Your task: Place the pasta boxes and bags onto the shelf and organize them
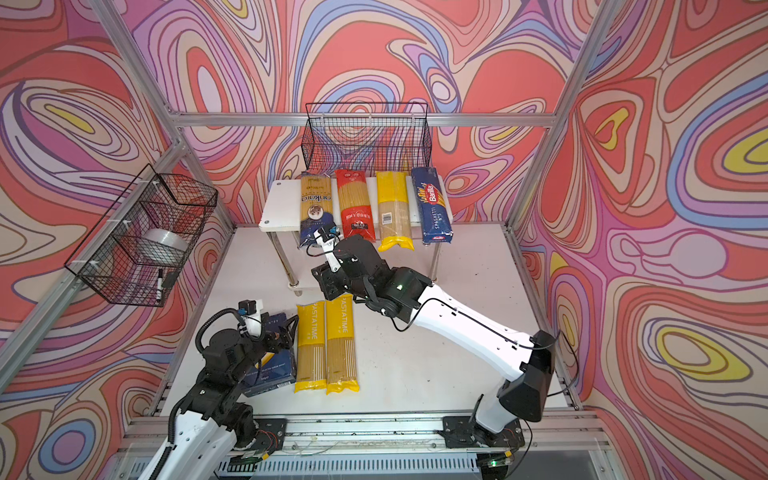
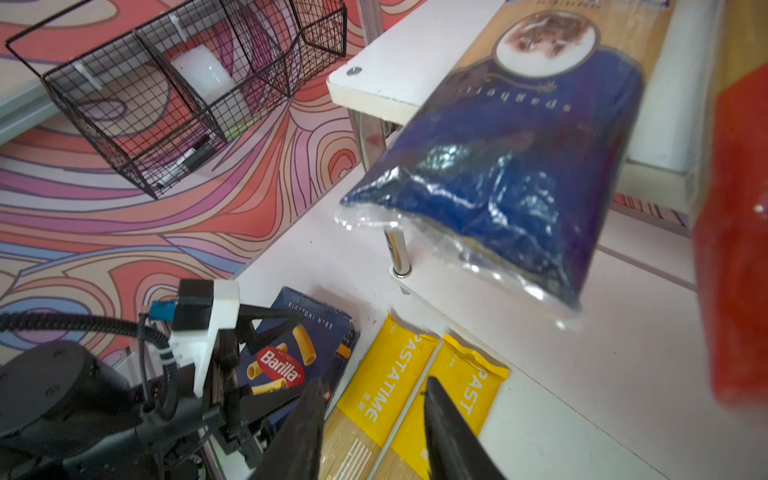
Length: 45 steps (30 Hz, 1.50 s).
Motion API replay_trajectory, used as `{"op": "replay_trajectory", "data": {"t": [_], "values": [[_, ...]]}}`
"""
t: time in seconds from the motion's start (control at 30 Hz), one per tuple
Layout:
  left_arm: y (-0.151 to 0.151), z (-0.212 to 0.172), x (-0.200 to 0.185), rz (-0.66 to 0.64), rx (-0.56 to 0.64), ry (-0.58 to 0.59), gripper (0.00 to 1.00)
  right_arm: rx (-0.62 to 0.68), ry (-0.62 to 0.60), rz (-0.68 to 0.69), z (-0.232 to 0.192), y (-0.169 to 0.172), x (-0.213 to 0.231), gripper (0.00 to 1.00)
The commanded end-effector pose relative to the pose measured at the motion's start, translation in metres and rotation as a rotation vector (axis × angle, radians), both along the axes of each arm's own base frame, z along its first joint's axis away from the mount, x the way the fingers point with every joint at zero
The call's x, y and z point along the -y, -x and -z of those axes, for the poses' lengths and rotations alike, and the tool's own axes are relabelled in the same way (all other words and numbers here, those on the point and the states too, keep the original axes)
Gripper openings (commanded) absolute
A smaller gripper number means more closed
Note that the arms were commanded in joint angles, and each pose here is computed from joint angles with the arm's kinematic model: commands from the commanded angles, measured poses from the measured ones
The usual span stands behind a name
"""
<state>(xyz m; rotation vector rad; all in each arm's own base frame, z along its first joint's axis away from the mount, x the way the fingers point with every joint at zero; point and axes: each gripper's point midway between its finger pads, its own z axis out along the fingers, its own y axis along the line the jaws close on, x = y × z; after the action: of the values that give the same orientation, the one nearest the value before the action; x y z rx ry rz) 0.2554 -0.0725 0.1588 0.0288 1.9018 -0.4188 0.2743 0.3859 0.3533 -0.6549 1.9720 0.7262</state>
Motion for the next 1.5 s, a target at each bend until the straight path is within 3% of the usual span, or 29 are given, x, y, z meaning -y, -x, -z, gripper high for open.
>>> {"op": "replay_trajectory", "data": {"t": [0.0,0.17,0.47,0.73,0.93,1.2,1.47], "values": [[-0.002,-0.003,-0.001,-0.009,0.002,-0.002,1.0,0.047,-0.05,-0.025,-0.021,0.016,0.012,0.43],[-0.003,-0.002,-0.001,-0.009,-0.003,-0.004,1.0,0.053,-0.053,-0.011,-0.017,0.026,0.032,0.47],[-0.001,-0.003,-0.006,-0.037,0.008,-0.002,1.0,0.002,-0.113,-0.035,0.034,0.053,0.056,0.53],[-0.002,-0.002,-0.005,-0.034,0.002,-0.002,1.0,-0.142,-0.055,0.091,0.106,0.056,0.076,0.59],[-0.005,0.0,-0.004,-0.03,-0.019,-0.008,1.0,-0.239,0.087,0.28,0.17,0.057,0.101,0.67],[-0.004,-0.001,-0.002,-0.02,-0.008,-0.004,1.0,-0.337,0.135,0.287,0.222,0.061,0.085,0.75],[-0.004,-0.001,-0.004,-0.029,-0.011,-0.006,1.0,-0.358,0.149,0.3,0.236,0.055,0.073,0.78]]}}
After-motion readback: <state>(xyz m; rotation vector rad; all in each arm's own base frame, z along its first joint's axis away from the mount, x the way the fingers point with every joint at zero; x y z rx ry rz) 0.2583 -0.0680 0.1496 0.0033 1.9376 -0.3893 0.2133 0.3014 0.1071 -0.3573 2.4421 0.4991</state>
